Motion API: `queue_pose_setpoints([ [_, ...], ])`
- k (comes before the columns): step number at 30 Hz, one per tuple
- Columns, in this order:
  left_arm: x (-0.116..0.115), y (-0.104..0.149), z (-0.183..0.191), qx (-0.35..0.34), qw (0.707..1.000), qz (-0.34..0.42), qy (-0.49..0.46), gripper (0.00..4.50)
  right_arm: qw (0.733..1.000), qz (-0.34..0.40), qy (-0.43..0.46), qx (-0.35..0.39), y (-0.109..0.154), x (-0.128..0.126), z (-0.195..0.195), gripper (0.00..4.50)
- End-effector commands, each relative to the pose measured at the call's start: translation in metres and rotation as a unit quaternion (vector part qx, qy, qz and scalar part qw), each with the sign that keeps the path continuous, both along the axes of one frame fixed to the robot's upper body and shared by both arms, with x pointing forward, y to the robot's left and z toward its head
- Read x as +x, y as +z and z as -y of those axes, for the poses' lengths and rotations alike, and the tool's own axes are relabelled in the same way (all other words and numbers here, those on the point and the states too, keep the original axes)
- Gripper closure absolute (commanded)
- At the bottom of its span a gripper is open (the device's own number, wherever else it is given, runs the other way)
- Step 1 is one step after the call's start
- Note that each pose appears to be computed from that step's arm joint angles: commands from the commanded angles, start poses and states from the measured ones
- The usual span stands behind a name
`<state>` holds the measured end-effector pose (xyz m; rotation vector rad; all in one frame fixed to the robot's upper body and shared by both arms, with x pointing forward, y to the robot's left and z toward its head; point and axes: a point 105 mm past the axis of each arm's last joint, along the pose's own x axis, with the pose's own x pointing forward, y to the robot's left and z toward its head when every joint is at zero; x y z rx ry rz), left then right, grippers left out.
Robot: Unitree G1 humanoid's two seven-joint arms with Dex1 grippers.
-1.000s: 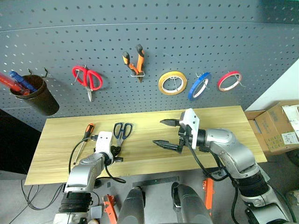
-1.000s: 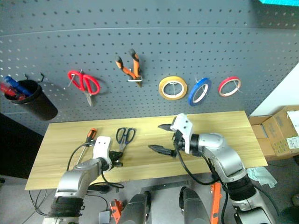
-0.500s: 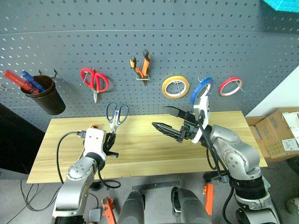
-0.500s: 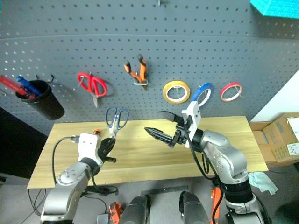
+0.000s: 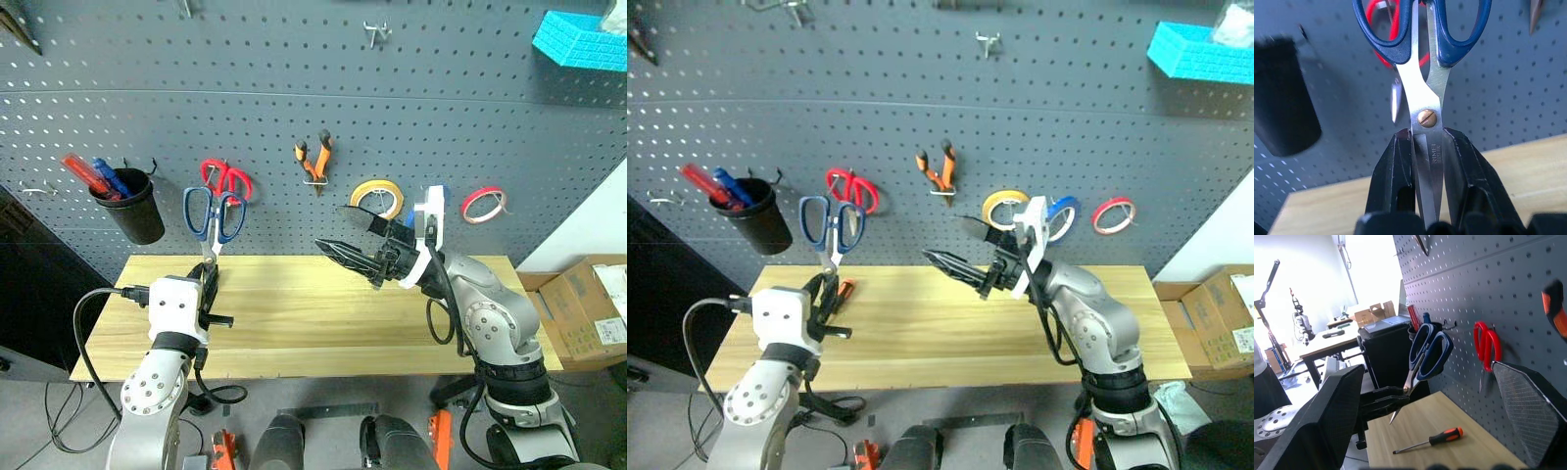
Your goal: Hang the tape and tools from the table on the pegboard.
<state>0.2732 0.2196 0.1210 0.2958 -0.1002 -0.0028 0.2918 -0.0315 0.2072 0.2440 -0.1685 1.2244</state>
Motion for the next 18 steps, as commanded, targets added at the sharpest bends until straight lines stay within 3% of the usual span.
queue_pose_setpoints([
  [1, 0.011, 0.025, 0.002, 0.011, 0.999, 0.05, -0.003, 4.04, 0.999, 0.032, -0.008, 0.01, 0.014, 0.003, 0.001, 0.0],
  [10, 0.038, 0.034, -0.001, -0.008, 0.998, 0.054, -0.014, 4.04, 0.999, 0.039, -0.028, 0.008, 0.014, 0.008, 0.004, 0.0],
  [18, 0.039, 0.024, -0.003, -0.028, 0.999, 0.037, -0.014, 4.04, 0.998, 0.038, -0.047, 0.009, 0.014, 0.01, 0.01, 0.0],
])
